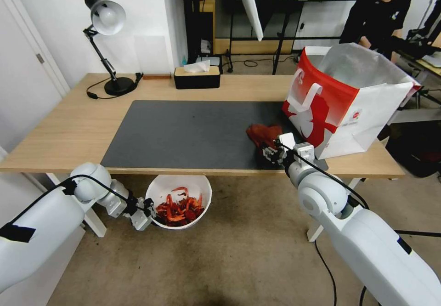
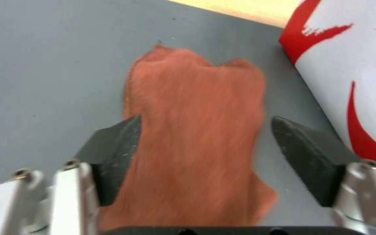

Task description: Sweep shrimp from table into container with towel, then put container into takeout bag.

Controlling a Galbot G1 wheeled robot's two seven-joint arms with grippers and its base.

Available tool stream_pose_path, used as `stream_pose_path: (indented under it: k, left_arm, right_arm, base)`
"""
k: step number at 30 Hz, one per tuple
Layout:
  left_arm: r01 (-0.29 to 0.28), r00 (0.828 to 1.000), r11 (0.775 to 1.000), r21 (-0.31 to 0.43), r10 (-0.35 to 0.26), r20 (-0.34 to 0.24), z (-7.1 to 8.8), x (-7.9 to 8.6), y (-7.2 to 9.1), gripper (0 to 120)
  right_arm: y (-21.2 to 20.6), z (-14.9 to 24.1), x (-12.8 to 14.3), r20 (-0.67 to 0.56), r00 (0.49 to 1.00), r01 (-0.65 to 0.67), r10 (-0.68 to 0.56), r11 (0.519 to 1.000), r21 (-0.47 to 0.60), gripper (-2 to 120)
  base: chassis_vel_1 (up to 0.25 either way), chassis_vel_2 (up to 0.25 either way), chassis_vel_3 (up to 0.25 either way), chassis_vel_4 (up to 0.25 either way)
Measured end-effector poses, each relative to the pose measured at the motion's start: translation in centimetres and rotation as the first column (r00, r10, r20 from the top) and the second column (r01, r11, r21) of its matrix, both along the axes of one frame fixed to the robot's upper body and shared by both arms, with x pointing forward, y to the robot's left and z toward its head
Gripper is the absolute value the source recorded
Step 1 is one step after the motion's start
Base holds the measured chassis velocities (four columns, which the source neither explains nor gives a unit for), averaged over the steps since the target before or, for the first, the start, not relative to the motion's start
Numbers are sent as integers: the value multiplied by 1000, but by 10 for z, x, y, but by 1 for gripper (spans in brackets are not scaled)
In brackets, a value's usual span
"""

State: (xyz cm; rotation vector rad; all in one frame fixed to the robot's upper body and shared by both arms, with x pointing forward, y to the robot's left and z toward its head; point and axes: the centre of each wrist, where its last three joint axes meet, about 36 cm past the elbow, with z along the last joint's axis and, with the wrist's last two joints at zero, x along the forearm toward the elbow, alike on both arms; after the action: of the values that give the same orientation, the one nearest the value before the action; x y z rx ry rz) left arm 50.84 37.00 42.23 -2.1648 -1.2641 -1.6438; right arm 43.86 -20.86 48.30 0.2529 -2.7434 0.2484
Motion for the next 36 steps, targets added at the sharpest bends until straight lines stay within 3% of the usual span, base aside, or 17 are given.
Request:
stream_pose_path:
  k: [7,14,18,20,21,22,27,36]
  left_arm:
    - [4,1000,1000,3,-4,-5,-1,1,-2,0]
    - [7,1000,1000,7,-7,-17,-7,-4,-2,0]
    - [3,1000,1000,10,-3,-18,-7,-6,2,0]
    - [5,1000,1000,6,-5,-19,-10,-6,2,0]
    - [5,1000,1000,6,-5,-19,-10,-6,2,0]
    - [4,1000,1000,4,-4,-20,-11,-6,2,0]
    - [9,1000,1000,-10,-9,-23,-16,-7,-1,0]
    - [23,999,1000,-16,-23,-23,-17,-10,-6,0]
  right_arm:
    - [3,7,-7,-12,999,42,-42,999,-26,98]
    - [3,4,-22,106,993,56,-52,998,-36,100]
    - [5,-4,-42,265,964,2,-14,999,46,100]
    - [10,-9,-64,375,927,-15,-24,995,99,100]
    - [10,-9,-64,375,927,-15,-24,995,99,100]
    - [11,-14,-83,414,909,-26,-38,988,149,100]
    - [12,-52,-125,486,874,-111,-17,966,232,100]
    - [12,-103,-156,506,862,-121,-11,966,227,100]
  base:
    - [0,0,0,0]
    - [0,0,0,0]
    - [0,0,0,0]
    - [0,0,0,0]
    - [0,0,0,0]
    - [0,0,0,0]
    - [0,0,0,0]
    - [0,0,0,0]
